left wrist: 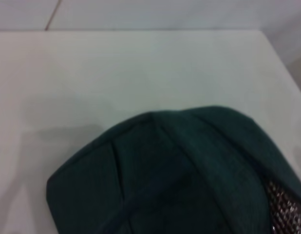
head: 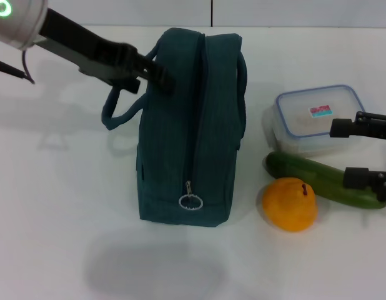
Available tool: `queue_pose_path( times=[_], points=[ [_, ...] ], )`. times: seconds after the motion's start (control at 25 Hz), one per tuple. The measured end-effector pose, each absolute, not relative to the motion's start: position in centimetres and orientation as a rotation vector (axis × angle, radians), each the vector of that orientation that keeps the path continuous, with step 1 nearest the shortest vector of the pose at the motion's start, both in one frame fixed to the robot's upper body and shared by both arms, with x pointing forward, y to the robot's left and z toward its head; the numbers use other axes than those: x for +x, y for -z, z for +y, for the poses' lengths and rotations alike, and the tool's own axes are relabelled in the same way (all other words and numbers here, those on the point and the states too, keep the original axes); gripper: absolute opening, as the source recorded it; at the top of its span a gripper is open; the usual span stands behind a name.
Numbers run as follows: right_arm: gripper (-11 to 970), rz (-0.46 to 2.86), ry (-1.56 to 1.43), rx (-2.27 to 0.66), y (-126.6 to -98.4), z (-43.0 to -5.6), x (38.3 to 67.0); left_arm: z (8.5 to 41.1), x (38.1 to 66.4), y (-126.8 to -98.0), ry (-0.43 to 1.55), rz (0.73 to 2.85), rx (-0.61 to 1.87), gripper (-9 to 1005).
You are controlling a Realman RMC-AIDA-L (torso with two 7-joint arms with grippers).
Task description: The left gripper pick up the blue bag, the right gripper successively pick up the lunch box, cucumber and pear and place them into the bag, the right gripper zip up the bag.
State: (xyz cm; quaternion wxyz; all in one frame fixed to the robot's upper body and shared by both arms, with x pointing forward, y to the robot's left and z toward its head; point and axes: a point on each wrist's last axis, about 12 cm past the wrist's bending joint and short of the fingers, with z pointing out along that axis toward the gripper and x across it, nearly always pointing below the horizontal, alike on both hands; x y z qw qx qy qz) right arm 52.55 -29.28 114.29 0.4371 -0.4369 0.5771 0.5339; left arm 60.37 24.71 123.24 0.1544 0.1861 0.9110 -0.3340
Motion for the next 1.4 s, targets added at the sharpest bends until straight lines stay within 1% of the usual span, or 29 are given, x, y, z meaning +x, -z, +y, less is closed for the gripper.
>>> queue_pose_path(
  times=[0.2,0.4,0.64,0.84,1.08,1.24,1.4],
  points=[
    [873,1.441,-1.326,-1.078,-114.1,-29.3,52.4,24.1,60.2,-122.8,0.960,2.621,0.556,847],
    [873,1.453,-1.322,-1.061,-113.8,-29.4,52.2,23.6,60.5,-123.2,0.957,2.573,0.624,837],
    [872,1.470,-1.328,-1.033,-113.2,-29.7,51.5,23.2,60.8,-123.3,0.946,2.528,0.652,619],
    [872,1.473,-1.324,-0.996,-112.8,-30.0,51.1,23.2,60.9,-123.3,0.949,2.524,0.652,402],
    [871,1.468,-1.324,-0.957,-112.6,-30.0,50.9,23.1,60.9,-122.7,0.969,2.542,0.637,169],
    [871,1.455,-1.340,-0.890,-112.2,-30.0,50.7,23.0,60.8,-122.5,0.990,2.543,0.622,103],
    [870,1.410,-1.321,-0.714,-111.8,-30.4,50.6,23.3,60.8,-122.5,1.039,2.515,0.573,36]
  ],
)
